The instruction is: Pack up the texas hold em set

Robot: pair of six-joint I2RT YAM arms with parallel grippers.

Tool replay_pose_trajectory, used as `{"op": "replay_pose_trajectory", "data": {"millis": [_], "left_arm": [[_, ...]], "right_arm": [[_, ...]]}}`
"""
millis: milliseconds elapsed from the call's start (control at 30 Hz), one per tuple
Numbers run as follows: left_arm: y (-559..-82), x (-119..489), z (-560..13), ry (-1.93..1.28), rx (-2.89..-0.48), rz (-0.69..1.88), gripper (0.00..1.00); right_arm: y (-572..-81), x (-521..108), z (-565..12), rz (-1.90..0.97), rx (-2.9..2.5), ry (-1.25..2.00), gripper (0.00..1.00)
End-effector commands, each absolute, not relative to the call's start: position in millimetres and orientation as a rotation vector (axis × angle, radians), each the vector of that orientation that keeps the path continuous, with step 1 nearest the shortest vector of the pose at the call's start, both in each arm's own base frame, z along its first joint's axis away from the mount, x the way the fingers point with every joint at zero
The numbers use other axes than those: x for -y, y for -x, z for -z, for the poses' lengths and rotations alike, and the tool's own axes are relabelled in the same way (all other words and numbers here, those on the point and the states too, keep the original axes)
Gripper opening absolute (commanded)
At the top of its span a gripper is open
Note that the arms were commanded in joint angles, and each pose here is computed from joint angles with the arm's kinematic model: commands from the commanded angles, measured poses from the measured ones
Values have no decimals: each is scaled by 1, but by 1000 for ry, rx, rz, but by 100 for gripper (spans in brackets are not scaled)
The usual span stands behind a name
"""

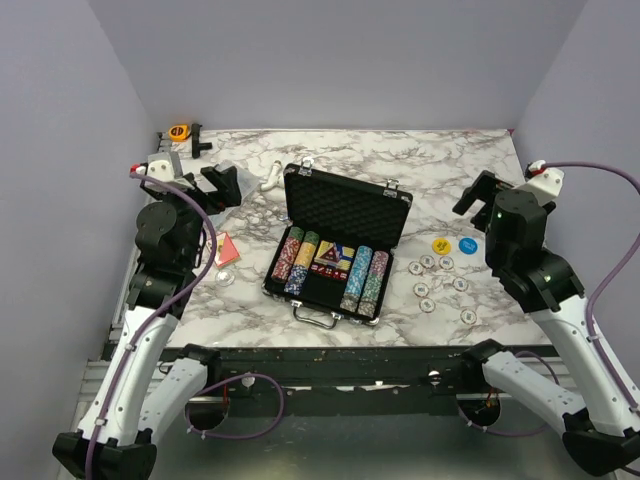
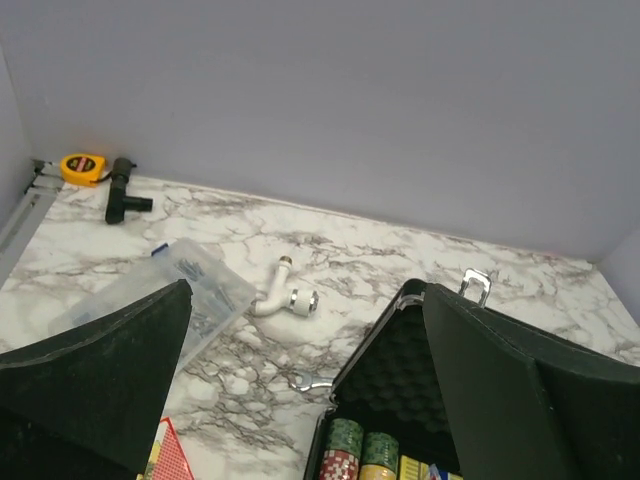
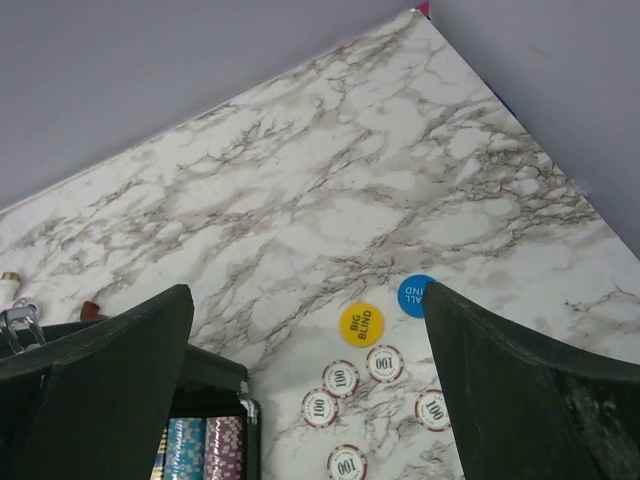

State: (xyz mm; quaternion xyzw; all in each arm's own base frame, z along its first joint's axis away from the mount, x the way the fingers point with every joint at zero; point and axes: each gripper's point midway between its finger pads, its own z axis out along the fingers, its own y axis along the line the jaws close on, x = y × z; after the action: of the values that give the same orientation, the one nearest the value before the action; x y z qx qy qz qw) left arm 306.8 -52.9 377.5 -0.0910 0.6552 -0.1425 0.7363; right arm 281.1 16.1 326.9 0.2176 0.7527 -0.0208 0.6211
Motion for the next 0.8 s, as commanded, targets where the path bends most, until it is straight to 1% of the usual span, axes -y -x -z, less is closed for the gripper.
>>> {"op": "replay_pose_trajectory", "data": {"millis": [0,267,433,600,767], "left_arm": [[-315,64,-370,207,-1502,381,99],[-335,84,-332,249,-1665,472,99],[-333,86,-286,307,-1819,480,99],[-320,70,-229,395,-1978,442,99],[-307,42,-172,569,-2174,322,99]], "right_arm": [[-275,-12,-312,67,-1746,-523,100],[-287,-32,-285,3,-1810,-468,100],[-290,-57,-268,-96,-1882,-341,100],[-288,-79,-264,-222,-1847,-202,100],[-286,-89,-263,-276,-1824,-144,100]]}}
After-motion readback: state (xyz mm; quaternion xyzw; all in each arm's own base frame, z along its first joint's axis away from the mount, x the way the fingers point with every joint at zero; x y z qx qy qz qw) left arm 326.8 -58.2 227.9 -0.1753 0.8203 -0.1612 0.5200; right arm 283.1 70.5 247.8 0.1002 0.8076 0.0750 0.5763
